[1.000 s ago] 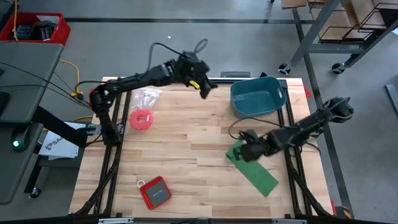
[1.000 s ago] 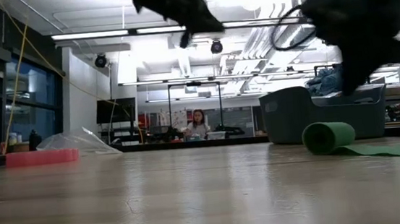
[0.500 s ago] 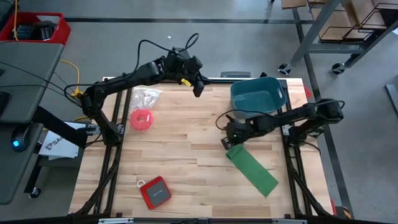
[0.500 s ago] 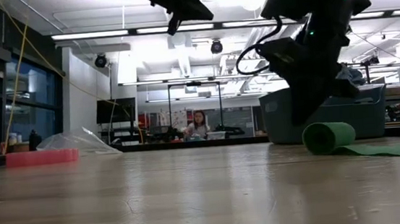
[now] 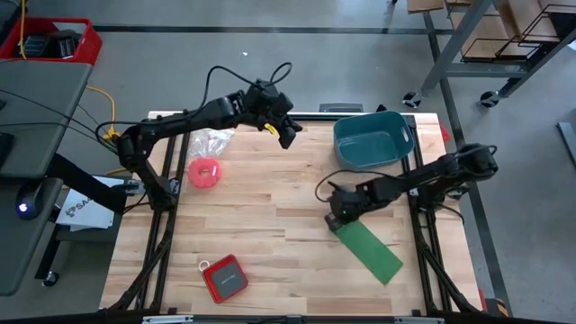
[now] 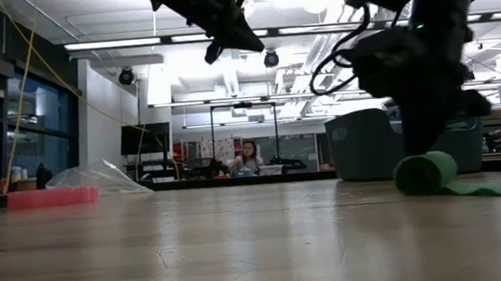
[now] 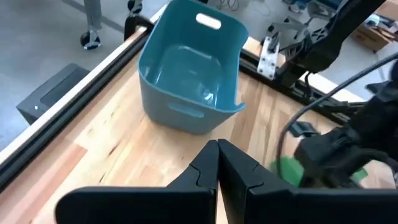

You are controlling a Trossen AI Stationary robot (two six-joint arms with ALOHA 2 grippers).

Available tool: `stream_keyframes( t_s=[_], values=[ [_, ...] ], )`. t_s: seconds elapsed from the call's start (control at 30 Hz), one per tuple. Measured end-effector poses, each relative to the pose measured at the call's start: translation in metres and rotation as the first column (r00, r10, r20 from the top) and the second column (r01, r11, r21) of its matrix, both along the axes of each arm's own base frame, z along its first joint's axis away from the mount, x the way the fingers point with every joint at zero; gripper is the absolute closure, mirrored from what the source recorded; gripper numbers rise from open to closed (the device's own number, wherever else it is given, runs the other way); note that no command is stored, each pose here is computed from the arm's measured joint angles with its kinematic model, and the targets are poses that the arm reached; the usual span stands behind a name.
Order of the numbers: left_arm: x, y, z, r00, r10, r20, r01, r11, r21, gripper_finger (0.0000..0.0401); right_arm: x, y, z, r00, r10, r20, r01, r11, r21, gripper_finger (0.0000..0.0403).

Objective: Roll bandage
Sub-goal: Roll the green bandage

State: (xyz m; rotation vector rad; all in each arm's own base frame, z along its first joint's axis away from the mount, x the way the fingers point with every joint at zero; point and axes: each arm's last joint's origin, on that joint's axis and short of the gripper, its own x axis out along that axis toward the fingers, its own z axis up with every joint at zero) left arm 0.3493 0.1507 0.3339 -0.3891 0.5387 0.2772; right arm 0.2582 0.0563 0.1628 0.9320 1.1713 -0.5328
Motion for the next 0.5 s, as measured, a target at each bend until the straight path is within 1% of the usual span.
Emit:
stream_keyframes(
  t_s=[0.1,0.27,0.5],
  values=[
    [0.0,0.0,-0.005,1.0,0.001,-0.009,-0.001,1.0,-0.004,0.0401,-0.007,0.015,-0.001,0.999,-0.006,-0.04,0.007,1.0,0.024,0.0403],
    [0.0,0.0,-0.003,1.0,0.001,0.003,-0.001,1.0,0.003,0.0401,-0.021,0.038,0.005,0.996,-0.035,-0.08,0.04,0.997,0.065,0.0403],
    [0.001,0.0,-0.003,1.0,0.001,0.012,-0.001,1.0,0.007,0.0401,-0.055,0.063,0.025,0.987,-0.084,-0.136,0.099,0.99,0.104,0.0403]
  ],
)
